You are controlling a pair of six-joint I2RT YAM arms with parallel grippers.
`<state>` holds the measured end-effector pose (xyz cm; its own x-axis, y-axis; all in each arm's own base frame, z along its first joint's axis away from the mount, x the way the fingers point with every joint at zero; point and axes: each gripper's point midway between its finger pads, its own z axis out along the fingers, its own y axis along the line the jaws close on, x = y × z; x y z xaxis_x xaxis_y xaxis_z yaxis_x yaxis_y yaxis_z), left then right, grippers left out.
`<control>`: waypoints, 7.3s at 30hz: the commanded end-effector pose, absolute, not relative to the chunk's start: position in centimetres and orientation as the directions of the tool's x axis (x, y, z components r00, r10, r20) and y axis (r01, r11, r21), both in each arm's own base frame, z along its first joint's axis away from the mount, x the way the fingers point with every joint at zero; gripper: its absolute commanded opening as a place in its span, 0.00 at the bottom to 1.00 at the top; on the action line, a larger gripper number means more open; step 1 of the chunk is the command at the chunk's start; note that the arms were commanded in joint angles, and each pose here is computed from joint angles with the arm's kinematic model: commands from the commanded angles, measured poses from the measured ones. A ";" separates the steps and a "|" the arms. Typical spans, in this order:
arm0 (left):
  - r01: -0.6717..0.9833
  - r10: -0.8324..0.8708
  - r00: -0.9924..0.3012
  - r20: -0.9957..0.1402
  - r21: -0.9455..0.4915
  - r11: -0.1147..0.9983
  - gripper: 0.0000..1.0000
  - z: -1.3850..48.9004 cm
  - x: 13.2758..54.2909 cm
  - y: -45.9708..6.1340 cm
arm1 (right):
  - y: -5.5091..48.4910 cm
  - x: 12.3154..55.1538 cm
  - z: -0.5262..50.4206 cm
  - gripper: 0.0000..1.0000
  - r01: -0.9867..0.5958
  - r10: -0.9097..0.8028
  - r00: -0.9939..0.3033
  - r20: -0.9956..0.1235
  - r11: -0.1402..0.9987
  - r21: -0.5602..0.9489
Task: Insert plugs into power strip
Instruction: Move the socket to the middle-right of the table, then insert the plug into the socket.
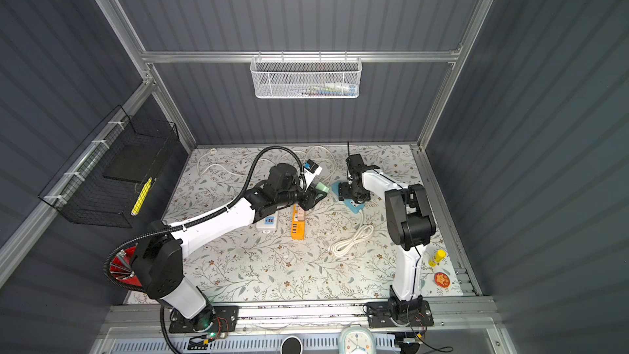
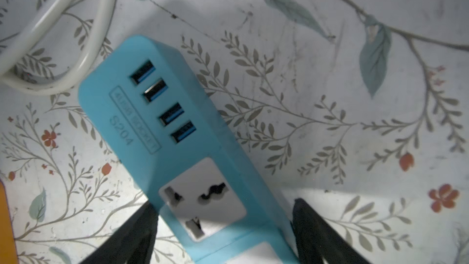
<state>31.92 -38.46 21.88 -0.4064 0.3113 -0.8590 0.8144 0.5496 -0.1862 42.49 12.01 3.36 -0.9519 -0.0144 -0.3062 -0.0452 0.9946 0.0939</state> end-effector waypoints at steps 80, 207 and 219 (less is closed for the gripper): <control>0.938 0.204 0.177 -0.963 0.228 0.261 0.25 21.0 27.0 -44.1 | 18.4 29.0 19.2 0.40 -0.311 -0.005 -0.876 -0.482 0.770 0.558; 0.583 0.004 -0.371 -0.929 -0.229 0.779 0.95 20.4 27.5 -29.1 | 13.8 36.4 9.7 0.64 -0.077 -0.040 -0.883 -0.468 0.995 0.060; 0.514 0.018 -0.406 -0.914 -0.211 0.831 0.95 19.9 28.5 -28.4 | 10.3 39.5 11.5 0.63 0.026 0.064 -0.865 -0.498 0.996 0.082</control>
